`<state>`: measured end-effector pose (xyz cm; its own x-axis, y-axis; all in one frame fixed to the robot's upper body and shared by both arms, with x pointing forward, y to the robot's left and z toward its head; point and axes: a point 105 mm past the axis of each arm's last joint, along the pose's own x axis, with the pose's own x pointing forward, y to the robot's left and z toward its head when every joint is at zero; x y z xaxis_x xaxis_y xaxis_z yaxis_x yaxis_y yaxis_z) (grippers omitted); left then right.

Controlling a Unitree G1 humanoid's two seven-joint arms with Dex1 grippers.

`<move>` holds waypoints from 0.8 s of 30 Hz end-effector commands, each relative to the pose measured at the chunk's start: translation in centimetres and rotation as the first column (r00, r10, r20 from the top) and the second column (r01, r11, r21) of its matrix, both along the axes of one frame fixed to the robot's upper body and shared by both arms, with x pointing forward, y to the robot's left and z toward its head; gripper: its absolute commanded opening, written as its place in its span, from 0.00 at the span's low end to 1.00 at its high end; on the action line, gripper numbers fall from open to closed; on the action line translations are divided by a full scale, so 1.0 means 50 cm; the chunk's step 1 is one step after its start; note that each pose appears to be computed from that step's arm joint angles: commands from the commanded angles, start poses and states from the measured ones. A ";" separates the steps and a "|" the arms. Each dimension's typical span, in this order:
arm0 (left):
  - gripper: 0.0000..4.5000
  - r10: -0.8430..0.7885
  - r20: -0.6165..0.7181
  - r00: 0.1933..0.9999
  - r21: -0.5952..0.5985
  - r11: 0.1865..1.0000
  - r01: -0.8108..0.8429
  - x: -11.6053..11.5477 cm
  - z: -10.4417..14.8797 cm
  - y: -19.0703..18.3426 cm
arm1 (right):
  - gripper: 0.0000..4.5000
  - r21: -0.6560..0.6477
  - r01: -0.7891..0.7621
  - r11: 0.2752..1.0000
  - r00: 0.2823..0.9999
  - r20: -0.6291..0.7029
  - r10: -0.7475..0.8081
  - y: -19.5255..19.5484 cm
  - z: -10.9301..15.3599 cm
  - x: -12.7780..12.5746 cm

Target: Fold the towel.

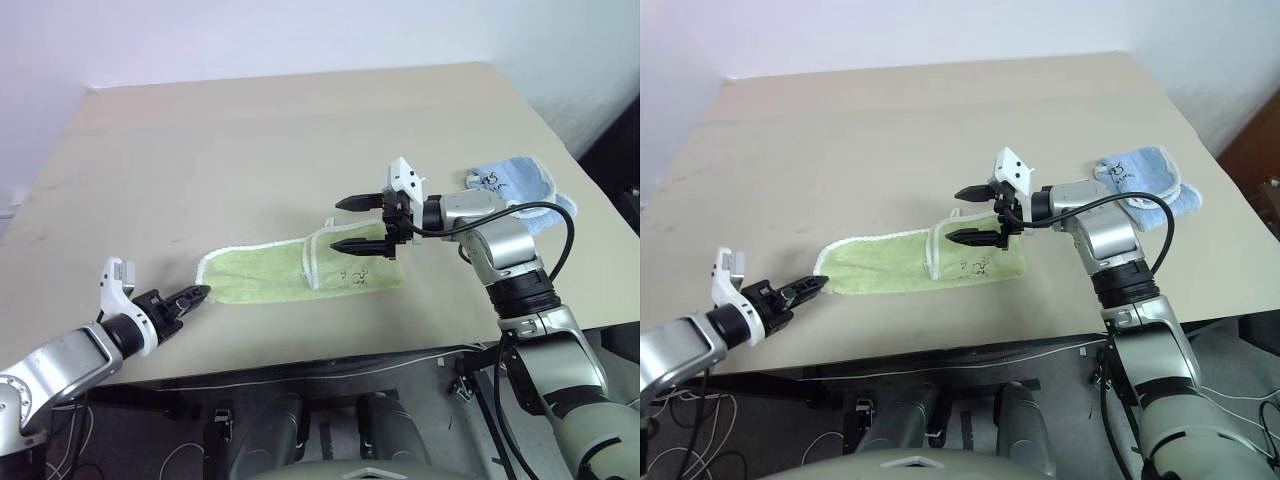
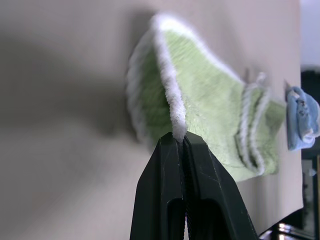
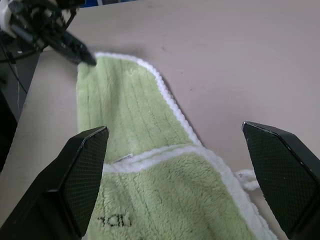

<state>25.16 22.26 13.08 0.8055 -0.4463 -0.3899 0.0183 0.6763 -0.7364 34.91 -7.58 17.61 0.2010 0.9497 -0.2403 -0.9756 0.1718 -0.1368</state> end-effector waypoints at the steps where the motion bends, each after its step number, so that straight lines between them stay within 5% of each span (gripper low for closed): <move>1: 0.01 -0.067 0.064 0.996 0.029 0.997 0.065 0.020 0.038 -0.023 | 1.00 0.043 -0.011 0.999 0.998 0.054 0.009 -0.005 0.042 -0.004; 10: 0.01 -0.317 0.187 0.930 0.041 0.948 0.315 0.086 0.129 -0.121 | 1.00 0.061 0.046 0.997 0.996 0.077 -0.051 -0.030 0.062 0.010; 24: 0.01 -0.726 0.080 0.683 0.006 0.686 0.728 0.091 0.128 -0.339 | 1.00 0.093 0.262 0.961 0.950 0.150 -0.273 -0.131 0.114 0.037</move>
